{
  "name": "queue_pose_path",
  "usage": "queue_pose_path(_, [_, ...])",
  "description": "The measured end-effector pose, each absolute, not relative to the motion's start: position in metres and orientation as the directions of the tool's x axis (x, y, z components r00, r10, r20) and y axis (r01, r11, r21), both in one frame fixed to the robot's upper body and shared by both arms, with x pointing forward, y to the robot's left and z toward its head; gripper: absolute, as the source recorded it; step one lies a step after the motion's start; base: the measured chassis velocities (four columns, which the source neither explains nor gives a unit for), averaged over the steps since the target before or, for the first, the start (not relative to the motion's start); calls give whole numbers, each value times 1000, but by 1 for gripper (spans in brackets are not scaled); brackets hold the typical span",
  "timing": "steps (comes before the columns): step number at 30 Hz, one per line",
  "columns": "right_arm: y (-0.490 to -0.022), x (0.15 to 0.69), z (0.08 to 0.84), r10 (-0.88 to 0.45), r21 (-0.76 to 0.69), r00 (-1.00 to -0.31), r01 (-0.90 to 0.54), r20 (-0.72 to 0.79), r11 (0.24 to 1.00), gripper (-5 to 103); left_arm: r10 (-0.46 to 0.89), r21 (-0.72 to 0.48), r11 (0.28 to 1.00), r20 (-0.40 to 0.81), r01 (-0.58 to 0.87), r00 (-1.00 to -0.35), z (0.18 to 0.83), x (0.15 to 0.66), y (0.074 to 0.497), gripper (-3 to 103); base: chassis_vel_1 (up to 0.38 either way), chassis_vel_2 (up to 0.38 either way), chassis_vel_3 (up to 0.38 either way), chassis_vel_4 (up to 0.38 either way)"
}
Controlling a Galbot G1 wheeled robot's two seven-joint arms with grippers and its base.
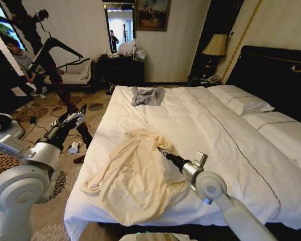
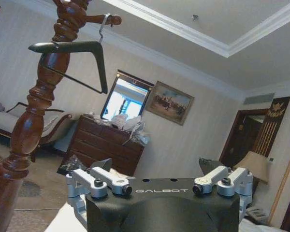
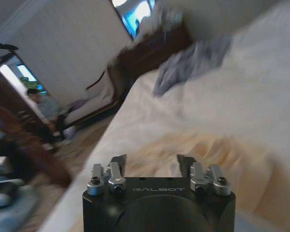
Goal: Pick up the clothes from the bed and hang them on the clothes hanger.
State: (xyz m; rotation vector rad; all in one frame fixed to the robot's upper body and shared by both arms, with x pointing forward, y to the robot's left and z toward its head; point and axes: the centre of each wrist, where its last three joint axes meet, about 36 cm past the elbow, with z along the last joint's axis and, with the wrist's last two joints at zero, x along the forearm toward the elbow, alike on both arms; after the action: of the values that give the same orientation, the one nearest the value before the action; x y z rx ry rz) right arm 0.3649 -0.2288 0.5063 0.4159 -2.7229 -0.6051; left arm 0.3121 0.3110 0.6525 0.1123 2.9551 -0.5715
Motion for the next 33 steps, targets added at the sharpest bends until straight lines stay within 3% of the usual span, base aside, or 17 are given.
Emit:
queue_pose_path(2, [-233,362,502,-281,371,-921,-169,272,913,71,43,-359,929,-137,90,-990,653,315,314,100,0,0,0,0])
queue_pose_path(4, [-233,360,501,-247,349,-919,-133,307,928,71,41,-356,930,-137,88,-990,653,316,314,100,0,0,0,0])
queue_pose_path(6, [-232,354,497,-188,323,-890,-48,416,945,83,46,-355,930,-135,91,-990,653,319,313,100,0,0,0,0])
queue_pose_path(7, [-232,354,497,-188,323,-890,-48,416,945,83,46,-355,930,-135,91,-990,653,319,313,100,0,0,0,0])
queue_pose_path(10, [-228,350,491,-118,267,-801,53,586,962,97,54,-356,930,-127,97,-990,652,322,309,100,0,0,0,0])
queue_pose_path(12, [-226,348,495,-68,199,-723,98,688,975,99,56,-356,930,-122,96,-991,650,322,307,100,0,0,0,0])
queue_pose_path(17, [-223,343,510,-45,157,-680,104,732,982,100,48,-354,931,-112,85,-993,647,322,307,100,0,0,0,0])
queue_pose_path(21, [-233,336,537,-54,170,-818,54,572,984,100,31,-356,932,-107,68,-994,645,320,310,100,0,0,0,0])
queue_pose_path(24, [-238,334,546,-25,111,-880,31,474,993,100,29,-357,932,-107,65,-994,645,319,310,100,0,0,0,0])
queue_pose_path(28, [-243,334,549,44,29,-915,61,401,998,100,28,-358,931,-111,66,-993,645,318,309,100,0,0,0,0])
queue_pose_path(31, [-252,338,551,61,70,-945,88,322,994,100,25,-358,931,-118,66,-993,647,319,311,100,0,0,0,0])
queue_pose_path(33, [-266,347,550,53,158,-984,81,171,984,100,16,-342,938,-125,58,-992,651,324,316,100,0,0,0,0])
